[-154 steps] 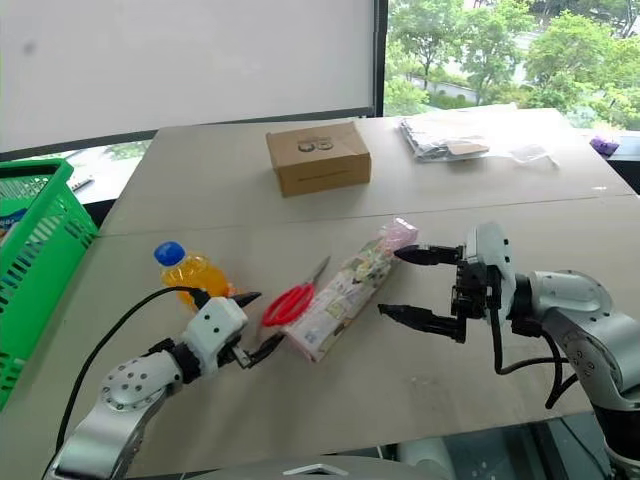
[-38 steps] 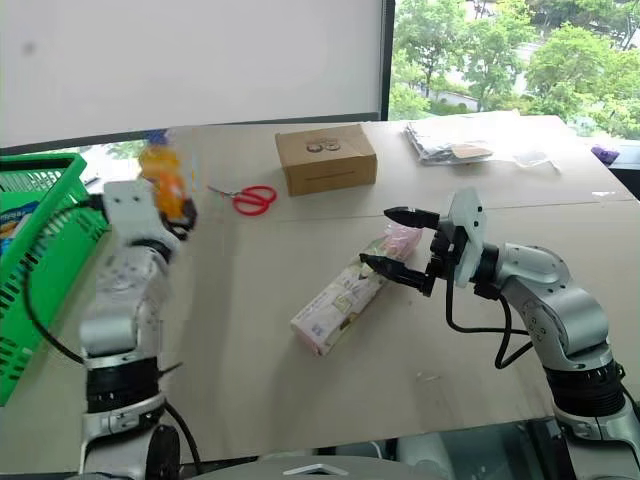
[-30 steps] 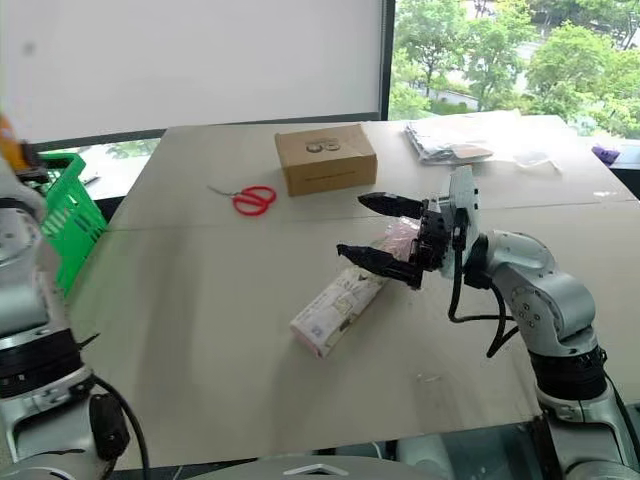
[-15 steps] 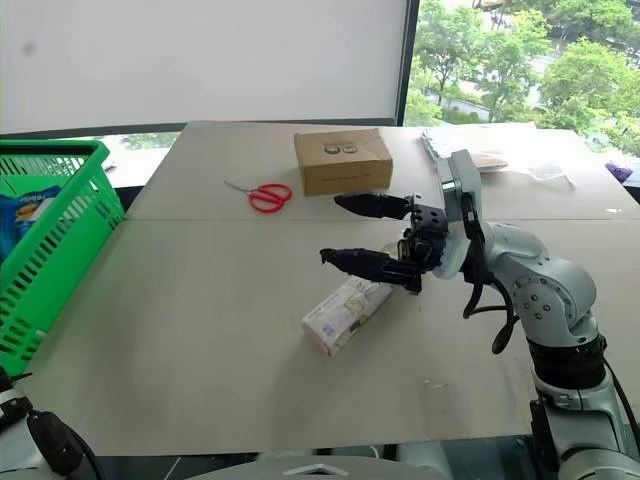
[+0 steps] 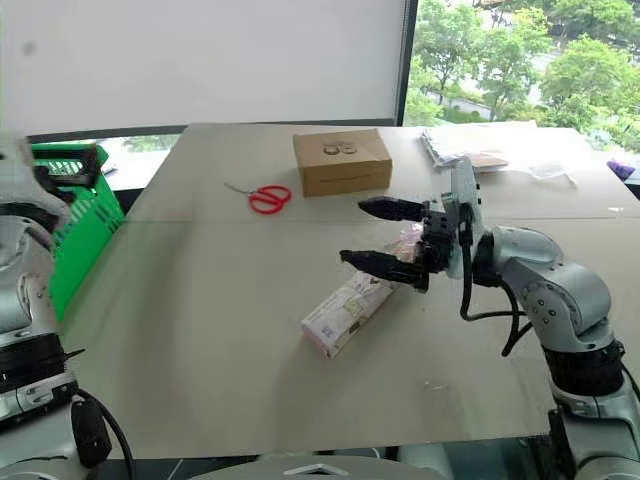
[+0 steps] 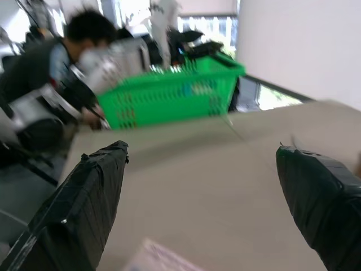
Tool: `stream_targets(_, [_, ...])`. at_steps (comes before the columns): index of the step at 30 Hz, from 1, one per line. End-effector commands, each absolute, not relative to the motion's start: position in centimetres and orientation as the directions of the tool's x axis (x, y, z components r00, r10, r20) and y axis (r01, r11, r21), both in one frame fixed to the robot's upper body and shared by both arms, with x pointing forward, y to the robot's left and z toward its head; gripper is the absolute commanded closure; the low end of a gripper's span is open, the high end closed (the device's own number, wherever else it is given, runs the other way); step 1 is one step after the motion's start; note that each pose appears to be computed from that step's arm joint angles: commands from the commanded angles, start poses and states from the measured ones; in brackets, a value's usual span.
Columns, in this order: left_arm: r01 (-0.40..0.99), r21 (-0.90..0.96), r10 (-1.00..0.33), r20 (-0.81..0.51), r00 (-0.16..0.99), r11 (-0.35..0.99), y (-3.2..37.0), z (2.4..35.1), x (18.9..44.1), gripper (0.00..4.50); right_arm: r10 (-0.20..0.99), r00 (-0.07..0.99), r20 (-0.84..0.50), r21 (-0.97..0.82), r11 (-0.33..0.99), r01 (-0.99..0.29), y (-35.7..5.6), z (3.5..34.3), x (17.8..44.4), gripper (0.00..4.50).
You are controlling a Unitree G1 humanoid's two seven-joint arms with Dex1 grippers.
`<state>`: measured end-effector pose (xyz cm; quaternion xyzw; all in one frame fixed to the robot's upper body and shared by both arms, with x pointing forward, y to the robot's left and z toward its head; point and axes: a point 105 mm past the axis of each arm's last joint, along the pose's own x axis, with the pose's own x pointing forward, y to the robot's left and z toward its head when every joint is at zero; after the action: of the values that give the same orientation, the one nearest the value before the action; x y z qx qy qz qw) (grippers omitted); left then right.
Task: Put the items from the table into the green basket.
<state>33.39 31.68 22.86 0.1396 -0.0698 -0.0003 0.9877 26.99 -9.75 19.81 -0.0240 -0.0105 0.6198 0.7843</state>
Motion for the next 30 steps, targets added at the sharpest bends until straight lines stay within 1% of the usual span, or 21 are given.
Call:
stream_targets(1, [0.397,0.394,-0.41,-0.052,0.91,0.829,25.0,21.6,31.5,0.09,0.965,0.213,-0.156,-0.177,0.185,-0.967,-11.3,18.4,27.2,0.0])
stream_targets(2, [0.485,0.394,-0.477,-0.125,0.87,0.781,23.8,20.8,30.8,0.09,0.953,0.219,-0.208,-0.218,0.174,-0.96,-11.8,17.7,27.5,0.0])
stream_targets(3, [0.534,0.388,-0.512,-0.167,0.843,0.752,23.2,20.3,30.3,0.09,0.946,0.222,-0.238,-0.245,0.162,-0.956,-12.0,17.2,27.7,0.0])
stream_targets(5, [0.67,0.345,-0.591,-0.315,0.743,0.658,21.7,18.8,28.5,0.09,0.884,0.265,-0.384,-0.386,0.108,-0.916,-13.2,15.2,29.1,0.0])
stream_targets(7, [0.745,0.309,-0.619,-0.418,0.665,0.592,21.1,17.9,27.1,0.09,0.821,0.302,-0.485,-0.467,0.049,-0.883,-14.0,13.8,30.5,0.0])
stream_targets(9, [0.798,0.263,-0.637,-0.49,0.595,0.542,20.8,17.4,25.7,0.09,0.797,0.333,-0.504,-0.539,0.012,-0.843,-13.8,13.8,32.0,0.0])
stream_targets(10, [0.819,0.241,-0.646,-0.515,0.563,0.521,20.6,17.3,25.0,0.09,0.785,0.324,-0.527,-0.566,-0.04,-0.824,-13.6,13.8,32.5,0.0])
stream_targets(13, [0.83,0.221,-0.648,-0.534,0.542,0.512,20.7,17.8,24.3,0.09,0.722,0.318,-0.615,-0.609,-0.178,-0.773,-13.8,12.9,34.2,0.0])
stream_targets(16, [0.825,0.225,-0.638,-0.541,0.548,0.518,20.9,18.1,24.0,0.09,0.659,0.374,-0.653,-0.658,-0.248,-0.711,-13.9,12.6,36.6,0.0])
stream_targets(18, [0.818,0.232,-0.628,-0.543,0.557,0.526,21.0,18.2,23.8,0.09,0.638,0.379,-0.671,-0.666,-0.294,-0.685,-13.4,12.5,37.5,0.0])
stream_targets(23, [0.806,0.258,-0.616,-0.534,0.579,0.533,20.5,18.7,23.2,0.09,0.638,0.328,-0.697,-0.662,-0.396,-0.637,-10.9,11.9,38.4,0.0])
stream_targets(26, [0.807,0.265,-0.637,-0.504,0.583,0.528,19.6,19.6,22.9,0.09,0.641,0.327,-0.695,-0.669,-0.408,-0.622,-9.7,11.7,38.9,0.0])
stream_targets(29, [0.805,0.261,-0.641,-0.495,0.586,0.533,19.4,19.8,22.7,0.09,0.63,0.32,-0.708,-0.66,-0.428,-0.617,-9.4,11.4,39.0,0.0])
stream_targets(30, [0.802,0.258,-0.634,-0.503,0.588,0.539,19.6,19.7,22.7,0.0,0.637,0.324,-0.7,-0.668,-0.423,-0.612,-9.1,11.5,39.1,0.52])
